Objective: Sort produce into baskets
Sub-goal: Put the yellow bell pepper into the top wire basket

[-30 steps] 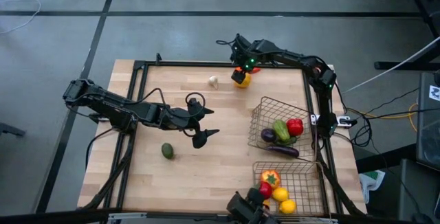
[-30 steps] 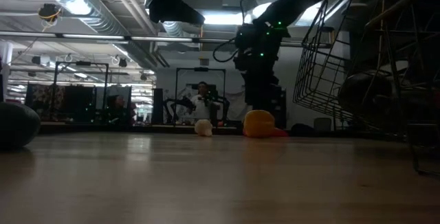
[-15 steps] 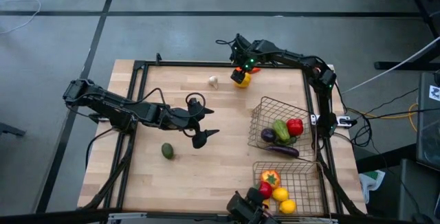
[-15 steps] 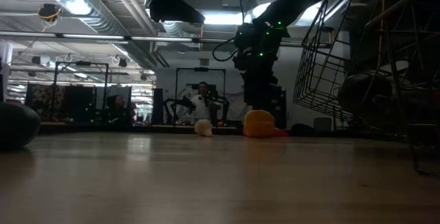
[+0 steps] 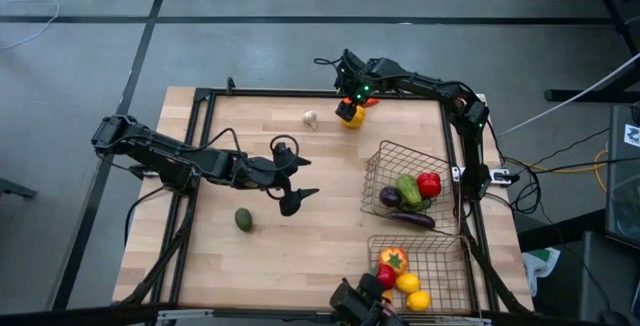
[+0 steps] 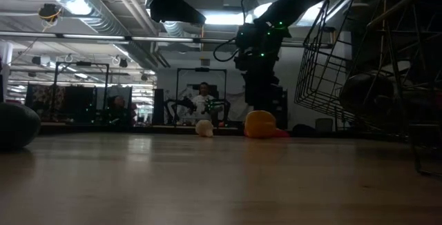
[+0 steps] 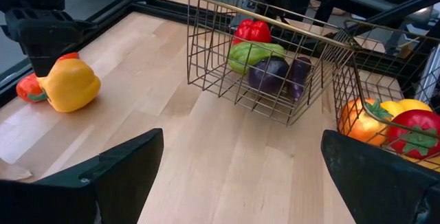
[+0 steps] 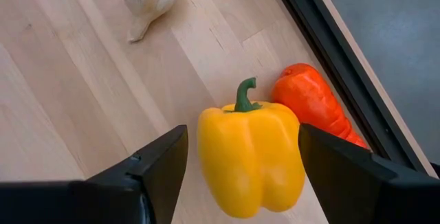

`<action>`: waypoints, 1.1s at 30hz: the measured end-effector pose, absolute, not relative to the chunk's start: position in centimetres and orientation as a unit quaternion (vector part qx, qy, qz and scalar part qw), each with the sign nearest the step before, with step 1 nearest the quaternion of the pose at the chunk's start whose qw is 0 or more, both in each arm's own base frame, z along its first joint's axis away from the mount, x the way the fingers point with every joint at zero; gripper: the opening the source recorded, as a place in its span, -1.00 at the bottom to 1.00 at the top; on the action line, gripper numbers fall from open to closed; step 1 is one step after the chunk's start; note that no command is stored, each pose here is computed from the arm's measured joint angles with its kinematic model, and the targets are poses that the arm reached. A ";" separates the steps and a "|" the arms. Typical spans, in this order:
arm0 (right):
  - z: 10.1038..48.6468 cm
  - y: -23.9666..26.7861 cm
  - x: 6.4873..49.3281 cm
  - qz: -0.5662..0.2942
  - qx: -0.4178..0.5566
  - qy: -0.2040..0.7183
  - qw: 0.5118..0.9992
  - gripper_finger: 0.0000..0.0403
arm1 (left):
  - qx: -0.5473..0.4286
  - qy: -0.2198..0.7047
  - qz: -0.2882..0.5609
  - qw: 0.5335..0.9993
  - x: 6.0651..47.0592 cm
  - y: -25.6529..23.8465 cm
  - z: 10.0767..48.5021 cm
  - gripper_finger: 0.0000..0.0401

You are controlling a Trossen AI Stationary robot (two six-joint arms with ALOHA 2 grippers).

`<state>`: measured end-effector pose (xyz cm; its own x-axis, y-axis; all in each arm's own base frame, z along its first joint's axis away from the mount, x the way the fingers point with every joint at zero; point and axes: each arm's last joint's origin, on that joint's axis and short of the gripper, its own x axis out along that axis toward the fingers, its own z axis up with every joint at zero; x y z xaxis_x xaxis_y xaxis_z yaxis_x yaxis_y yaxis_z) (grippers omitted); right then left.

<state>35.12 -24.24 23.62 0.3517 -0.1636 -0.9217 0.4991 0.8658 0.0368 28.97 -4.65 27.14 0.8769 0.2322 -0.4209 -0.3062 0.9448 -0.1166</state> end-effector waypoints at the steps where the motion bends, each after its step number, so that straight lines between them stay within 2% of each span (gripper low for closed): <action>1: 23.6 -24.2 35.1 -0.205 0.158 0.531 0.807 0.36 | -0.090 0.205 0.140 0.965 29.0 -4.6 27.1 0.96; 18: 23.5 -24.3 34.7 -0.225 0.203 0.533 0.790 0.36 | -0.090 0.205 0.140 0.965 29.0 -4.6 27.1 0.96; 23: 23.4 -24.1 34.7 -0.190 0.200 0.537 0.797 0.38 | -0.090 0.205 0.140 0.964 29.0 -4.6 27.1 0.96; 26: 23.4 -24.1 34.5 -0.204 0.190 0.548 0.788 0.50 | -0.090 0.205 0.140 0.964 29.0 -4.6 27.1 0.96; 33: 23.3 -24.6 33.9 -0.218 0.188 0.560 0.777 0.95 | -0.090 0.205 0.140 0.964 29.0 -4.6 27.1 0.96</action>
